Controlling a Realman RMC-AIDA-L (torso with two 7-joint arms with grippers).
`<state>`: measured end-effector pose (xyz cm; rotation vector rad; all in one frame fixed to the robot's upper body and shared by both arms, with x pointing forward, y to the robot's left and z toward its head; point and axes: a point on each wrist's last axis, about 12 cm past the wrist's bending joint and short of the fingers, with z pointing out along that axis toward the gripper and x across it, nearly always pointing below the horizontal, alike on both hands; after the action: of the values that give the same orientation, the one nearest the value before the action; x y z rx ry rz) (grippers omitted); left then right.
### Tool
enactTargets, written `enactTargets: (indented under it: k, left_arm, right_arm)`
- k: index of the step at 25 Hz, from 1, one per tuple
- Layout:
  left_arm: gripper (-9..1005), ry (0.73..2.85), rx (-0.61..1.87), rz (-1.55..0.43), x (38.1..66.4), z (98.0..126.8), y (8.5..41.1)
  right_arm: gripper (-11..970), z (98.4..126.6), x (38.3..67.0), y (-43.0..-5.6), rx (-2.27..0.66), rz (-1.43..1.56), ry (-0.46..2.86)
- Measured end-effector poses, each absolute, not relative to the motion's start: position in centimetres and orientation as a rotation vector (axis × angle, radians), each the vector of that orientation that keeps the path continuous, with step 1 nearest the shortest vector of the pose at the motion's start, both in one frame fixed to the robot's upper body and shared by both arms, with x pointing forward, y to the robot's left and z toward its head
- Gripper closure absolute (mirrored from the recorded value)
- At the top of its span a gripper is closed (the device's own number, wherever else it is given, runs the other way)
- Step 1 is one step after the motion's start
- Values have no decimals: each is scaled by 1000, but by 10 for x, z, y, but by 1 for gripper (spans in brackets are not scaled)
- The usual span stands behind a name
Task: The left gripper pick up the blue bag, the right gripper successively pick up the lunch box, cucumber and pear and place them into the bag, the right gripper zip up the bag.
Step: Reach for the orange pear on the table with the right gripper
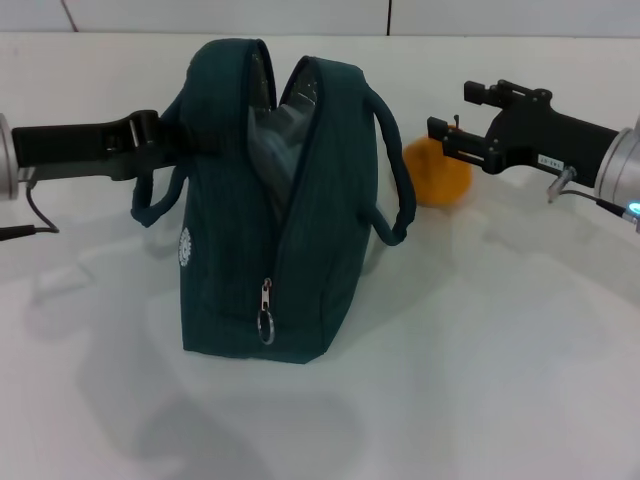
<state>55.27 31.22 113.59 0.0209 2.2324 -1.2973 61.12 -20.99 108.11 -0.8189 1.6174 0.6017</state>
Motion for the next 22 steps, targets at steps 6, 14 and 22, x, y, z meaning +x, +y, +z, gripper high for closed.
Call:
enactTargets:
  k: [6,14,22]
  left_arm:
    - [912,2234,20,-1306,553,1134,311]
    - [912,2234,21,-1306,553,1134,311]
    - [911,2234,22,-1307,553,1134,311]
  right_arm:
    - [278,1080,613,-210,-809,589,1630]
    - [450,1080,614,-209,-808,593,1637]
    - [767,1078,616,-204,-826,598,1652]
